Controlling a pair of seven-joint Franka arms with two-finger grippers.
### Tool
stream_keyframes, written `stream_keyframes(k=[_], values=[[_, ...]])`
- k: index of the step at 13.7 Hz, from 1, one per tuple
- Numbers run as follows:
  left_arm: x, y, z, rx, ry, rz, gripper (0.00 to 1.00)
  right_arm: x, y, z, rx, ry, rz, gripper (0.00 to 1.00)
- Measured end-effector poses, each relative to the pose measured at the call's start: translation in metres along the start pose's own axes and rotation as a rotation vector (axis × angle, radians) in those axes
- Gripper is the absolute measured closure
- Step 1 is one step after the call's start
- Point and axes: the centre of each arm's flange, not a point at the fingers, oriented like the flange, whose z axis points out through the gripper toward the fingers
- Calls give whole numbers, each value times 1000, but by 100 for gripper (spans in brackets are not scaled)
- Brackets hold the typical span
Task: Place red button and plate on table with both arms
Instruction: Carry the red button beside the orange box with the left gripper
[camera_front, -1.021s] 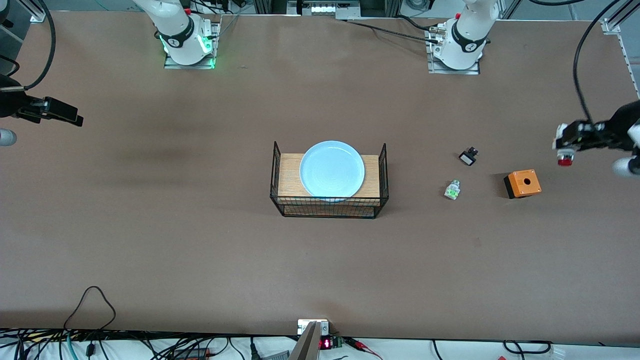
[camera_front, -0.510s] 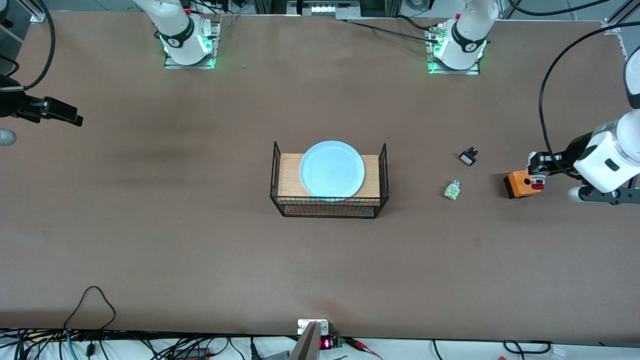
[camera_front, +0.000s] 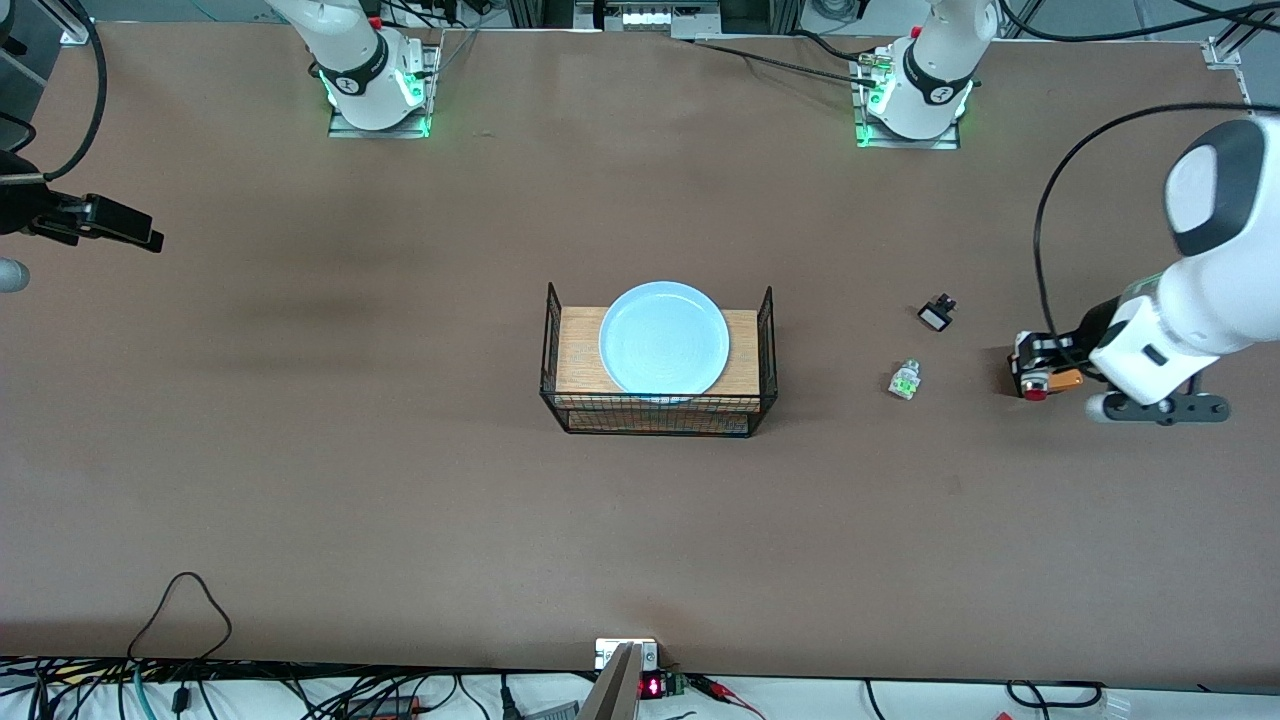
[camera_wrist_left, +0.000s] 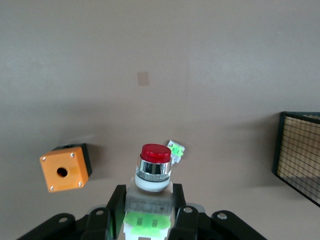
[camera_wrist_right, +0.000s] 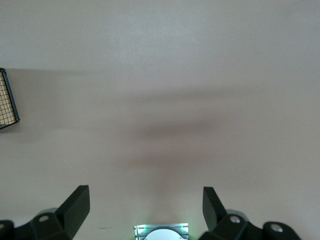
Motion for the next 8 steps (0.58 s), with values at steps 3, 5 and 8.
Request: stream_keyframes(k=[3, 5, 8], values=[[0, -17, 48, 0, 46, -20, 58, 0, 0, 0, 0, 0, 0, 0], [-2, -24, 79, 5, 61, -10, 58, 0, 0, 0, 0, -1, 0, 0], [4, -38, 118, 21, 95, 25, 58, 0, 0, 0, 0, -1, 0, 0]])
